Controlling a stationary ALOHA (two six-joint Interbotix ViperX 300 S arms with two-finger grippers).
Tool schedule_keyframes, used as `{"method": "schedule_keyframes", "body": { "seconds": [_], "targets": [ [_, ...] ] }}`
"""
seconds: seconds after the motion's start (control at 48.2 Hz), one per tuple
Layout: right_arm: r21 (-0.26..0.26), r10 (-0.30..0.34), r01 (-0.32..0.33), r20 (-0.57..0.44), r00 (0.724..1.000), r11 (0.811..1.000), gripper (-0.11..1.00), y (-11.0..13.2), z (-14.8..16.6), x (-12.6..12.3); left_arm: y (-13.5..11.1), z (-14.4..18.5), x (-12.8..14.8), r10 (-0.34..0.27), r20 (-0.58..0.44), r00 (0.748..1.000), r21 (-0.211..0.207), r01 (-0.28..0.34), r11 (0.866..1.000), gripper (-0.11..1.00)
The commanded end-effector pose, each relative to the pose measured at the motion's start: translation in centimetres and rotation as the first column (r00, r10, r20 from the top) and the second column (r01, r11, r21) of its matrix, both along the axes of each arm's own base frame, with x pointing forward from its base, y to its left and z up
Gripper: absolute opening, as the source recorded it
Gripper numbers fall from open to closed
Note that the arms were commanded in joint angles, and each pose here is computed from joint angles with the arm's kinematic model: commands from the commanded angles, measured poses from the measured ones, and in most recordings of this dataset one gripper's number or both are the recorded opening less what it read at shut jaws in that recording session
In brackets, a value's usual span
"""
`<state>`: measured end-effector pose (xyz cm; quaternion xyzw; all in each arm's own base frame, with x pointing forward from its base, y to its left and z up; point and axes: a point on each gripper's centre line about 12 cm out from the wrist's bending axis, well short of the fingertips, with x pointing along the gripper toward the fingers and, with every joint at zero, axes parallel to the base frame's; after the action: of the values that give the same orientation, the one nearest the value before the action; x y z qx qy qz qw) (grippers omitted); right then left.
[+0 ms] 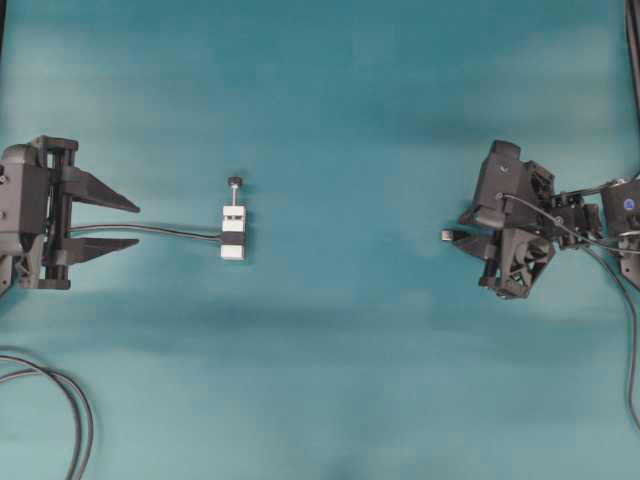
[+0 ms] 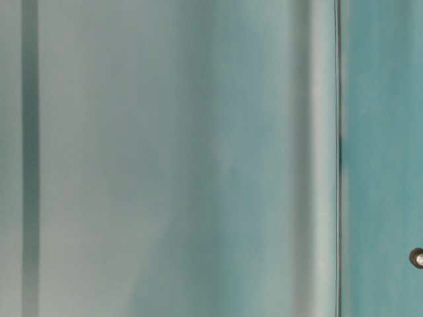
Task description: Insert the USB cable into the female connector supported by the left arm.
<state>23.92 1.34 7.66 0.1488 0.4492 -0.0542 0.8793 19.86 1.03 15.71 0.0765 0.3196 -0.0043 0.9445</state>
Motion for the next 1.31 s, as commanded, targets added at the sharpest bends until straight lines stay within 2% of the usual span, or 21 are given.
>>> {"method": "schedule_keyframes", "body": {
  "seconds": [0.0,0.269,0.332,0.373,0.58,0.891,1.057,1.181,1.285],
  "targets": [
    [0.019,0.088,-0.087,-0.014,0.996,0.996,0.41,2.8,-0.4,0.2,0.0,0.5,0.4,-0.003,0.017,1.0,0.005,0.003,1.0,0.55],
    [0.015,0.083,-0.083,-0.004,0.997,0.996,0.4,2.7,1.1,0.0,0.0,0.6,0.4,-0.003,0.02,1.0,0.005,0.003,1.0,0.55],
    [0.014,0.081,-0.081,-0.005,0.997,0.997,0.3,2.6,1.6,-0.2,0.0,0.6,0.4,-0.003,0.02,1.0,0.005,0.003,1.0,0.56],
    [0.013,0.08,-0.08,-0.007,0.997,0.997,0.26,2.6,1.9,-0.4,0.0,0.6,0.4,-0.003,0.021,1.0,0.005,0.003,1.0,0.56],
    [0.01,0.078,-0.078,-0.007,0.997,0.997,0.26,2.4,2.5,-1.0,0.0,0.4,0.3,-0.004,0.02,1.0,0.006,0.003,1.0,0.56],
    [0.006,0.06,-0.06,0.017,0.998,0.998,0.24,1.9,3.1,-0.2,0.0,0.4,0.3,-0.003,0.02,1.0,0.005,0.003,1.0,0.56],
    [-0.004,0.03,-0.03,0.039,0.999,1.0,0.14,0.9,3.6,0.7,0.0,0.0,0.1,-0.003,0.017,1.0,0.006,0.003,1.0,0.56],
    [-0.035,0.034,-0.031,0.071,0.997,0.999,0.05,0.0,4.5,1.7,0.0,0.2,0.2,-0.004,0.043,0.999,0.009,0.004,1.0,0.56],
    [-0.055,0.037,-0.032,0.091,0.995,0.998,0.02,-0.5,5.1,2.4,0.0,0.1,0.4,-0.004,0.047,0.999,0.009,0.003,1.0,0.55]
  ]
}}
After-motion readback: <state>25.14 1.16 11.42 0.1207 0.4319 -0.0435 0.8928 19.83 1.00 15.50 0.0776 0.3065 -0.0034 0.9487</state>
